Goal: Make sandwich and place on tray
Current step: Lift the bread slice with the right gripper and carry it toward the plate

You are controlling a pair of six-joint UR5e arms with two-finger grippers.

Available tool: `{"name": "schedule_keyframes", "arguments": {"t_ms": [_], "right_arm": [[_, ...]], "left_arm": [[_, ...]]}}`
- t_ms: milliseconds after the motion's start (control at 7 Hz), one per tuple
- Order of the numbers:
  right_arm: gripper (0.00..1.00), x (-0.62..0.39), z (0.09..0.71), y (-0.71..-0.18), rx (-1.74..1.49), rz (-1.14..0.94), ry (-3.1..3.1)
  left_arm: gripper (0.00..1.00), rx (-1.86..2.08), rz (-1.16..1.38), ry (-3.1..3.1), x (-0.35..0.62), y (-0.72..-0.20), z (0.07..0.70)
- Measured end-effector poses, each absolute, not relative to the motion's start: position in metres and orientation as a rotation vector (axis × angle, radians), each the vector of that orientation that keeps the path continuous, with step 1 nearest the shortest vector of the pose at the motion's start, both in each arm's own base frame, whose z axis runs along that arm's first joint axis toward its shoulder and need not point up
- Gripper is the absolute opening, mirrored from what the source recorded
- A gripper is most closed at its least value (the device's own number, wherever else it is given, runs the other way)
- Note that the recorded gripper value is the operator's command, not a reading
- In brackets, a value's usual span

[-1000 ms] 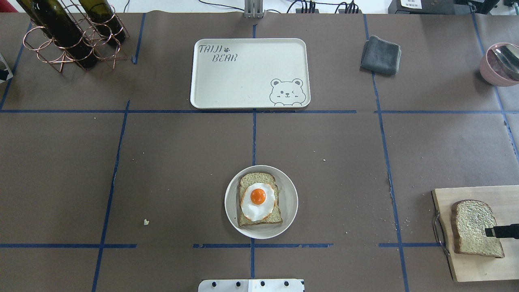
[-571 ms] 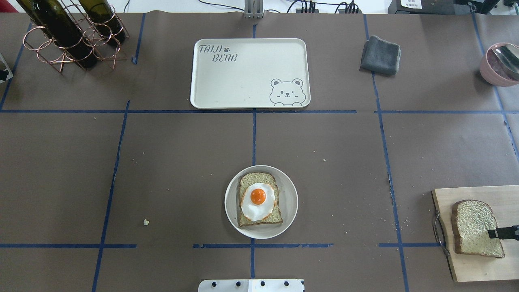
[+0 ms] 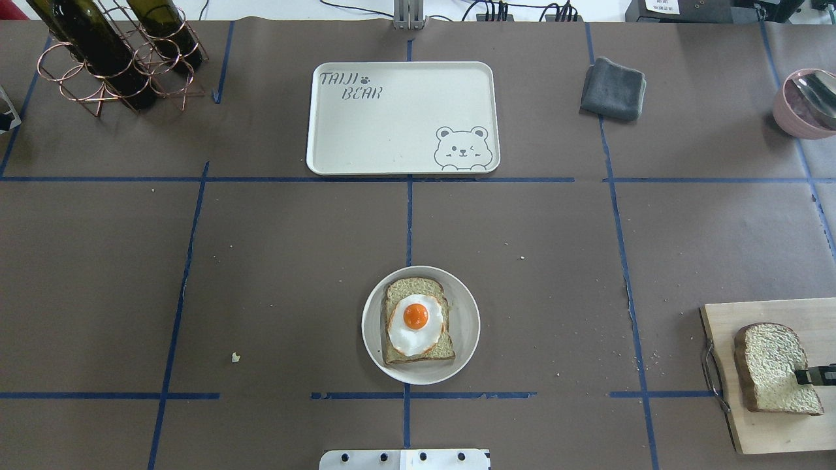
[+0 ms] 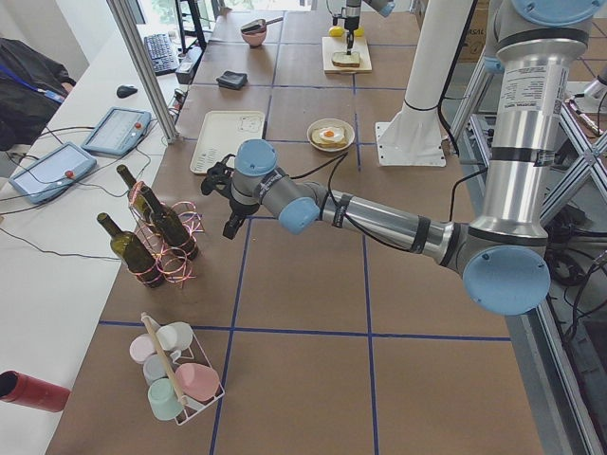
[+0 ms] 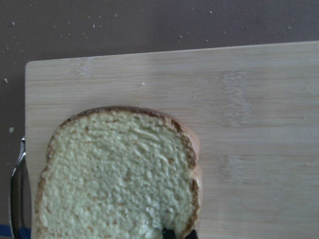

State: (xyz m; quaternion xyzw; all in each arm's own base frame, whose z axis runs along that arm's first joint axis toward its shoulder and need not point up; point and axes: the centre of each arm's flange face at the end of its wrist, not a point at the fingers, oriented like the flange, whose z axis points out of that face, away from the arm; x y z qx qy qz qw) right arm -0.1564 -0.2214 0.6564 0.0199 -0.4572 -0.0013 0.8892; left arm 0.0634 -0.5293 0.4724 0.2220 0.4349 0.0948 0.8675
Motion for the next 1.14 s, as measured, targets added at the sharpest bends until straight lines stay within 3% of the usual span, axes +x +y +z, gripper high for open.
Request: {"name": "schedule_keyframes", "arguments": {"t_ms": [571,1143], "right_arm": [[0.0,-0.157,0.573,-0.24,0.111,-0.018,-1.111],[0.0,-0.193,0.451,-0.326,0.153,0.014,-1.372]], "left_arm": [[1.0,0.464,0.199,0.91,0.063,-0.529,0.473],[1.0,0.455,0.194,0.909,0.064,-0.53,0.477]]}}
